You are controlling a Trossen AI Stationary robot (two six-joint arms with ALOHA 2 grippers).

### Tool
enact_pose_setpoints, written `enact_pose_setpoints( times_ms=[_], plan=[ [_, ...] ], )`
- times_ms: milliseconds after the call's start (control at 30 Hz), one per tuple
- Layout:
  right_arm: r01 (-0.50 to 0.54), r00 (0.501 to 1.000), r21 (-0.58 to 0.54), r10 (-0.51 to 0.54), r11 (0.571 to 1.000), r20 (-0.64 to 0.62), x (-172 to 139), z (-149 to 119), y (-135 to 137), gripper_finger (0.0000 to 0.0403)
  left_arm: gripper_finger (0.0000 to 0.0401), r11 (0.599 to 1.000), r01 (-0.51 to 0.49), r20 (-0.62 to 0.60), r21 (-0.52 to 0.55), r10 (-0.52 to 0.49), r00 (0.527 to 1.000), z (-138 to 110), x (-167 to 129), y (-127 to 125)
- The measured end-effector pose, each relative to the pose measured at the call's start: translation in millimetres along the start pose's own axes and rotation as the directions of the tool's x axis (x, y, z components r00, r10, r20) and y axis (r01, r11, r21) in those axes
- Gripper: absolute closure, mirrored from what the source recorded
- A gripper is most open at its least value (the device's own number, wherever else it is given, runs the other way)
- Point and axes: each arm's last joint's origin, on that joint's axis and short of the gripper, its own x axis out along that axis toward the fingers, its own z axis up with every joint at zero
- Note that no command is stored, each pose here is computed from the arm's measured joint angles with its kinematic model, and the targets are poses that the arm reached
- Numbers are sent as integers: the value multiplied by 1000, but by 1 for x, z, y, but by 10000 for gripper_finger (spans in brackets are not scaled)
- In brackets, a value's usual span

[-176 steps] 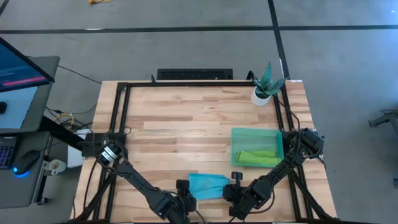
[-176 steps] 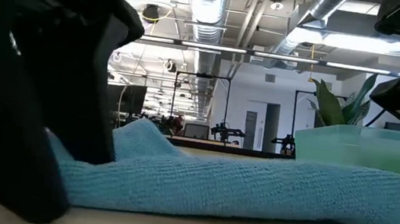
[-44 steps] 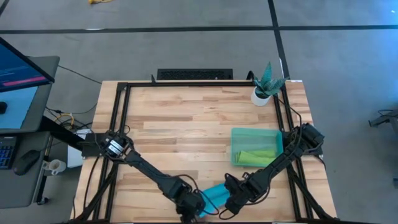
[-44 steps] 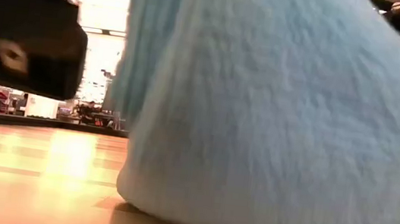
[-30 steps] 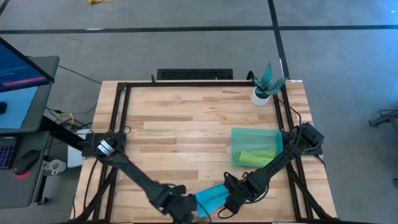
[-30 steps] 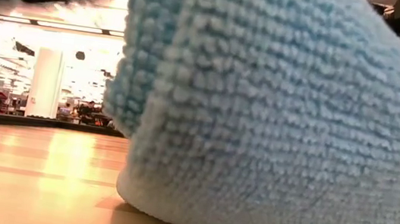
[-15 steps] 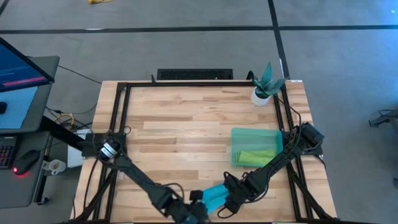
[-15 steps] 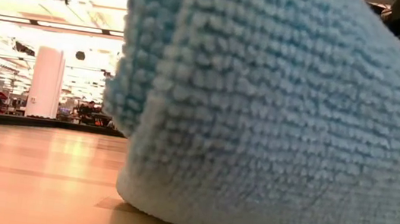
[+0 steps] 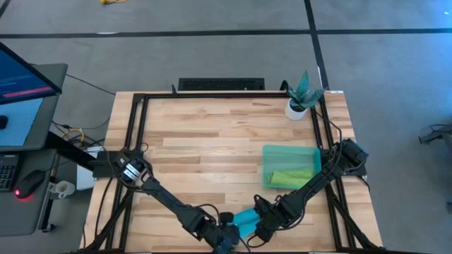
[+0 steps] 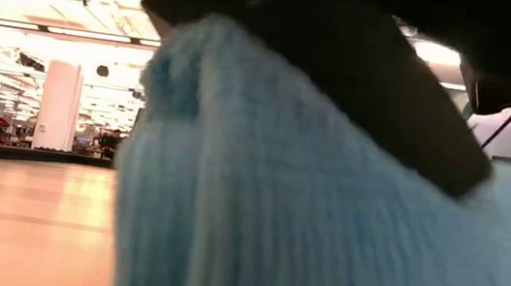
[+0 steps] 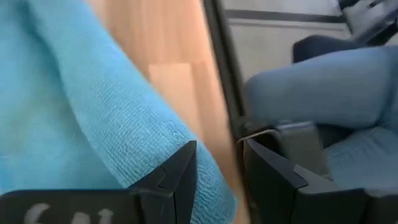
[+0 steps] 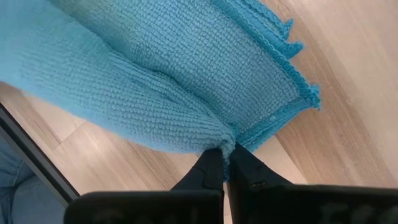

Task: Roll microfiber towels into tight, uniform cylinder then place into a basket
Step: Roll the blue towel

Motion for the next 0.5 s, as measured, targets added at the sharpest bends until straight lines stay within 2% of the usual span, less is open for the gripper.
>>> enact_pose_setpoints(
  times_ms=[200, 500],
  plan=[
    [-3, 1000, 1, 3, 1000, 0, 0, 0, 0, 389, 279, 986, -163, -8, -18, 163, 987, -4, -4, 7],
    [-4, 1000, -14, 4, 1000, -9, 0, -3, 1, 388, 279, 957, -276, -134, -89, 263, 955, -16, -5, 20]
  ],
)
